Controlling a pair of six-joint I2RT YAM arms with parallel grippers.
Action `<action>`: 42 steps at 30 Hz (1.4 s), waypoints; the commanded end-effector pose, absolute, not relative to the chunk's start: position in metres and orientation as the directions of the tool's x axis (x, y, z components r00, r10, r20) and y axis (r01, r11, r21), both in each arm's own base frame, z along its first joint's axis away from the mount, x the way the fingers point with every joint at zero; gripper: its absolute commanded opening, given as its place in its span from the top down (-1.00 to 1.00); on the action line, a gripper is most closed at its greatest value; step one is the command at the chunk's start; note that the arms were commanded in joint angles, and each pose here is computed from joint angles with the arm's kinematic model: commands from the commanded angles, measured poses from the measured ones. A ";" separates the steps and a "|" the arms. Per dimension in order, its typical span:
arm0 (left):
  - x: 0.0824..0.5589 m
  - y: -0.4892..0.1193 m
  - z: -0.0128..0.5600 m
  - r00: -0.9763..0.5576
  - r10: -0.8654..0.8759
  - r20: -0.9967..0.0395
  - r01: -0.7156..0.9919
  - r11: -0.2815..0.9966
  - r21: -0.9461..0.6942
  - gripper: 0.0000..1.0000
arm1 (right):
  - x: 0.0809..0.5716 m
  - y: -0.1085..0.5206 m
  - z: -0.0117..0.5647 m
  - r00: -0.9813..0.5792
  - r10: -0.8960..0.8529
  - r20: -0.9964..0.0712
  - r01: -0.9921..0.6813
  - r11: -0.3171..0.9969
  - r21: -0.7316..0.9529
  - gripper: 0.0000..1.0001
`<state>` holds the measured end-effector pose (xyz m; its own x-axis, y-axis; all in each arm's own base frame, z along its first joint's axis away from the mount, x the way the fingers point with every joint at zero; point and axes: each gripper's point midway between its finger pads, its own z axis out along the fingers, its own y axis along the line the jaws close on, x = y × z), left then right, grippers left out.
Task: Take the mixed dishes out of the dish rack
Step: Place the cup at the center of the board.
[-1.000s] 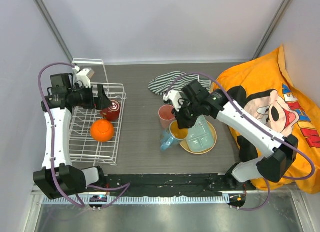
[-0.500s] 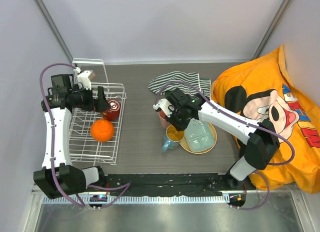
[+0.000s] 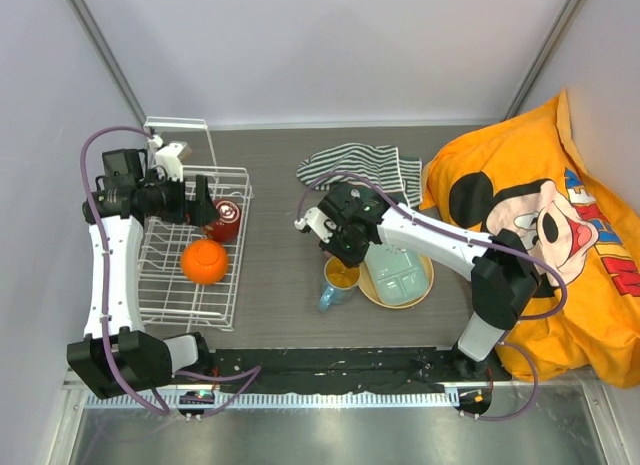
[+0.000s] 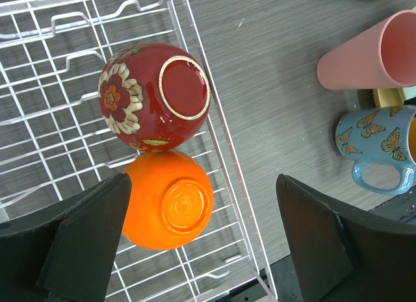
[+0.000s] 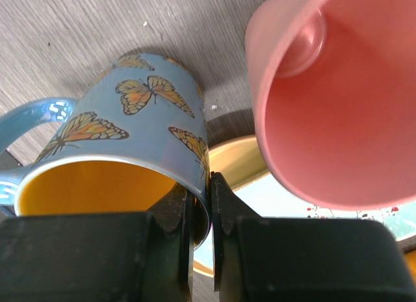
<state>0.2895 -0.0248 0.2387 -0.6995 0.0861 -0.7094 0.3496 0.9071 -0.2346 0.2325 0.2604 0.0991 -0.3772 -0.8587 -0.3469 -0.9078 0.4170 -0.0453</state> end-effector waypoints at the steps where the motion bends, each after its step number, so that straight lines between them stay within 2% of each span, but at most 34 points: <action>1: 0.286 -0.024 0.243 -0.678 0.116 -0.726 0.371 0.907 -0.201 -0.98 | 0.240 0.281 0.114 -0.351 -0.835 -0.424 -0.910 0.411 -0.057 0.99; 8: 0.284 -0.022 0.239 -0.681 0.127 -0.721 0.372 0.908 -0.191 -0.99 | 0.243 0.287 0.115 -0.343 -0.834 -0.433 -0.912 0.407 -0.061 0.98; 10: 0.284 -0.021 0.239 -0.681 0.131 -0.720 0.369 0.911 -0.182 -0.99 | 0.244 0.289 0.117 -0.336 -0.834 -0.438 -0.913 0.402 -0.066 0.74; 15: 0.281 -0.017 0.235 -0.679 0.152 -0.718 0.368 0.917 -0.154 -0.99 | 0.248 0.293 0.122 -0.326 -0.833 -0.447 -0.913 0.400 -0.079 0.43; 25: 0.275 -0.012 0.235 -0.676 0.190 -0.712 0.377 0.919 -0.112 -0.99 | 0.250 0.290 0.151 -0.306 -0.821 -0.482 -0.906 0.407 -0.117 0.12; 26: 0.274 -0.011 0.235 -0.676 0.198 -0.710 0.378 0.920 -0.103 -0.99 | 0.249 0.288 0.159 -0.302 -0.814 -0.496 -0.903 0.411 -0.125 0.02; 36: 0.249 0.010 0.211 -0.720 0.324 -0.613 0.400 0.917 0.015 -0.99 | 0.243 0.274 0.205 -0.260 -0.768 -0.585 -0.885 0.432 -0.175 -0.35; 42: 0.243 0.012 0.197 -0.754 0.330 -0.569 0.402 0.915 -0.002 -0.99 | 0.246 0.263 0.213 -0.253 -0.758 -0.601 -0.860 0.461 -0.219 -0.52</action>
<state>0.2490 0.0070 0.1995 -0.7501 0.2969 -0.5909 0.3893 0.9205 -0.0317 0.2417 0.2674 0.1968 -0.2767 -0.7746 -0.5687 -0.8796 0.4425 -0.1746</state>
